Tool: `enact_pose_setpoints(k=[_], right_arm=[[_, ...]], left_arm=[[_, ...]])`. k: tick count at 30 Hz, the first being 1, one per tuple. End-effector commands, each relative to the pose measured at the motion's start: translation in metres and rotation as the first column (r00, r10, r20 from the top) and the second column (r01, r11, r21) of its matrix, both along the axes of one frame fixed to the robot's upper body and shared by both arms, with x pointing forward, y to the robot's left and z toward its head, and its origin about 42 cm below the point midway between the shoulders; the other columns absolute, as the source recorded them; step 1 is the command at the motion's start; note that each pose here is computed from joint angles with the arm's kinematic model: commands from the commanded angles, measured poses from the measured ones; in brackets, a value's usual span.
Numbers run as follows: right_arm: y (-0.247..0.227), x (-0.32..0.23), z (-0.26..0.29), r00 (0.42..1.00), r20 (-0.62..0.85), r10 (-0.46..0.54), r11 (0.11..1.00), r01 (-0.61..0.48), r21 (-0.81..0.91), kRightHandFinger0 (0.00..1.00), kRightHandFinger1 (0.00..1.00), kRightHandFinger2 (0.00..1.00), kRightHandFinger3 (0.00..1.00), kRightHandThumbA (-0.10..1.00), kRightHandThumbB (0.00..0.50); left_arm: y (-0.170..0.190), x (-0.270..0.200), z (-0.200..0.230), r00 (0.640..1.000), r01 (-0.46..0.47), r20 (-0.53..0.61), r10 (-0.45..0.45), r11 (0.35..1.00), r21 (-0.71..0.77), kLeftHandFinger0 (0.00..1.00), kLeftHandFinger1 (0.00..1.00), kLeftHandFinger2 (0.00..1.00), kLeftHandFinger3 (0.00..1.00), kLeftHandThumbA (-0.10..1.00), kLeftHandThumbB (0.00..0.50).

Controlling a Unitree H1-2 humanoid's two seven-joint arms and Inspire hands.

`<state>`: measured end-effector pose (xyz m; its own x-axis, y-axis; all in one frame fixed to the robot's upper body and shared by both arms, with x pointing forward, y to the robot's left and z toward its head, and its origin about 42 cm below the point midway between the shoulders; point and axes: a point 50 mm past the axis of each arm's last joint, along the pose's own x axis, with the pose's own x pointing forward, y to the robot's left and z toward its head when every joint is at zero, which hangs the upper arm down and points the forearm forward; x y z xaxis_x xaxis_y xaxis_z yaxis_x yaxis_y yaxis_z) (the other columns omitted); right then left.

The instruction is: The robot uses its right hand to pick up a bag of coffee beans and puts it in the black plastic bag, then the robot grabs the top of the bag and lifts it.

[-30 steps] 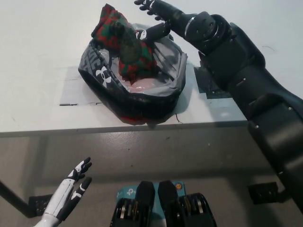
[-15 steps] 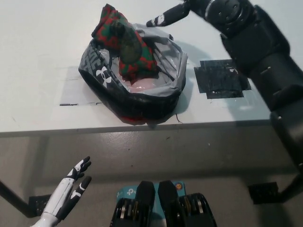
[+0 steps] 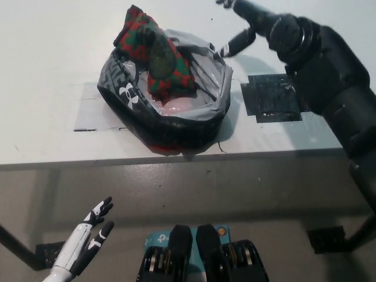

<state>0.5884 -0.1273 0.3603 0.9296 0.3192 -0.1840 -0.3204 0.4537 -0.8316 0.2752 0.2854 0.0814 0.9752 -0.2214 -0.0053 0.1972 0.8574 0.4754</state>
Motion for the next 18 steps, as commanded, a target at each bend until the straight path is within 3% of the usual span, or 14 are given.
enact_pose_setpoints(k=[1,6,12,18], right_arm=[[0.004,0.002,0.023,0.998,0.052,-0.035,0.999,0.035,0.004,1.00,1.00,1.00,1.00,0.91,0.495],[0.009,-0.001,0.004,1.000,-0.001,-0.027,1.000,0.027,0.015,1.00,1.00,1.00,1.00,0.95,0.500],[0.014,-0.003,-0.018,0.998,-0.059,-0.033,0.995,0.038,0.093,1.00,1.00,1.00,1.00,0.89,0.495],[0.019,-0.002,-0.011,0.998,-0.059,-0.036,0.992,0.043,0.115,1.00,1.00,1.00,1.00,0.92,0.495]], left_arm=[[0.004,0.003,0.010,0.999,0.012,0.030,-0.013,1.000,0.018,1.00,1.00,1.00,1.00,1.00,0.275],[0.002,0.001,0.009,0.999,0.017,0.029,-0.018,1.000,0.015,1.00,1.00,1.00,1.00,1.00,0.268],[0.004,0.000,0.009,0.999,0.014,0.029,-0.015,1.000,0.026,1.00,1.00,1.00,1.00,1.00,0.279],[0.004,0.004,0.010,0.999,0.016,0.031,-0.017,1.000,0.024,1.00,1.00,1.00,1.00,1.00,0.278]])
